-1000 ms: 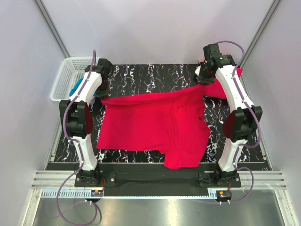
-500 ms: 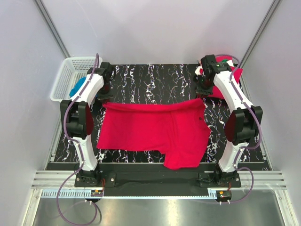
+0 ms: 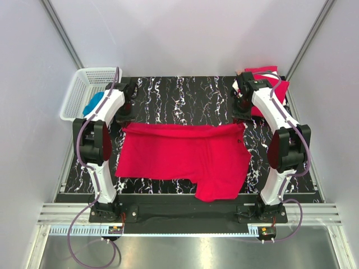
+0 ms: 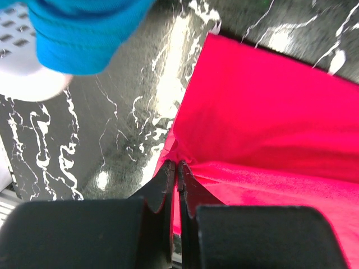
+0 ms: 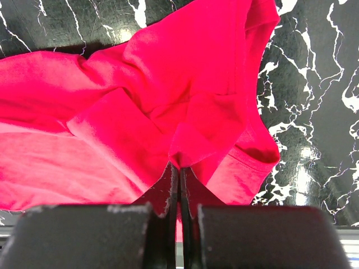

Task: Fold and stack the t-shirts
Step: Fold the tshirt

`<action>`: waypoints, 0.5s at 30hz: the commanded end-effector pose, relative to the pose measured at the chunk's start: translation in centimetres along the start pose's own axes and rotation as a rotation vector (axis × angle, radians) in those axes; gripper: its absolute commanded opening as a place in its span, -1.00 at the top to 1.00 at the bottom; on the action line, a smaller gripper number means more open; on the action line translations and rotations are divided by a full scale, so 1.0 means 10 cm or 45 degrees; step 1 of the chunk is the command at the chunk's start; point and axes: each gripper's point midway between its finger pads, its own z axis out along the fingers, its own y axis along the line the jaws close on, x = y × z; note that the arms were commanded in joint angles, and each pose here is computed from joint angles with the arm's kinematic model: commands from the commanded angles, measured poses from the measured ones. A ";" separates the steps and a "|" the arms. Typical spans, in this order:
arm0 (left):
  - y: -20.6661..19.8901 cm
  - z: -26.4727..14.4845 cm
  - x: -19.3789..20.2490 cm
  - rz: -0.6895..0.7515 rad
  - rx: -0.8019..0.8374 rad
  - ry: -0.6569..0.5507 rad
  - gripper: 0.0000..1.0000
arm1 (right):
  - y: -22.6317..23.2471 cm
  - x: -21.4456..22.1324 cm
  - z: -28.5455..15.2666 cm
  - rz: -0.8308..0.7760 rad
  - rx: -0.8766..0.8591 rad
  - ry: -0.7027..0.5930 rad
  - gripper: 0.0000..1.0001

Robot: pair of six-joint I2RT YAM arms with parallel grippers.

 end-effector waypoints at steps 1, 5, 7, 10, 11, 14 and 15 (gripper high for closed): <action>0.02 -0.04 0.04 0.010 -0.020 0.002 1.00 | 0.07 -0.04 -0.01 0.003 -0.027 -0.022 1.00; 0.02 0.01 0.05 0.009 -0.033 0.021 1.00 | 0.09 -0.04 0.02 0.009 -0.033 -0.015 1.00; 0.01 0.03 0.05 0.006 -0.038 0.029 1.00 | 0.09 -0.04 0.04 0.009 -0.035 -0.014 1.00; 0.00 0.07 0.07 0.004 -0.046 0.046 1.00 | 0.09 -0.01 0.09 0.015 -0.036 0.003 1.00; 0.00 0.09 0.08 0.005 -0.051 0.053 1.00 | 0.08 0.01 0.11 0.015 -0.033 0.013 1.00; 0.01 0.11 0.12 -0.001 -0.058 0.071 1.00 | 0.07 0.05 0.14 0.016 -0.028 0.026 1.00; 0.02 0.12 0.13 -0.002 -0.063 0.073 1.00 | 0.07 0.05 0.15 0.014 -0.026 0.027 1.00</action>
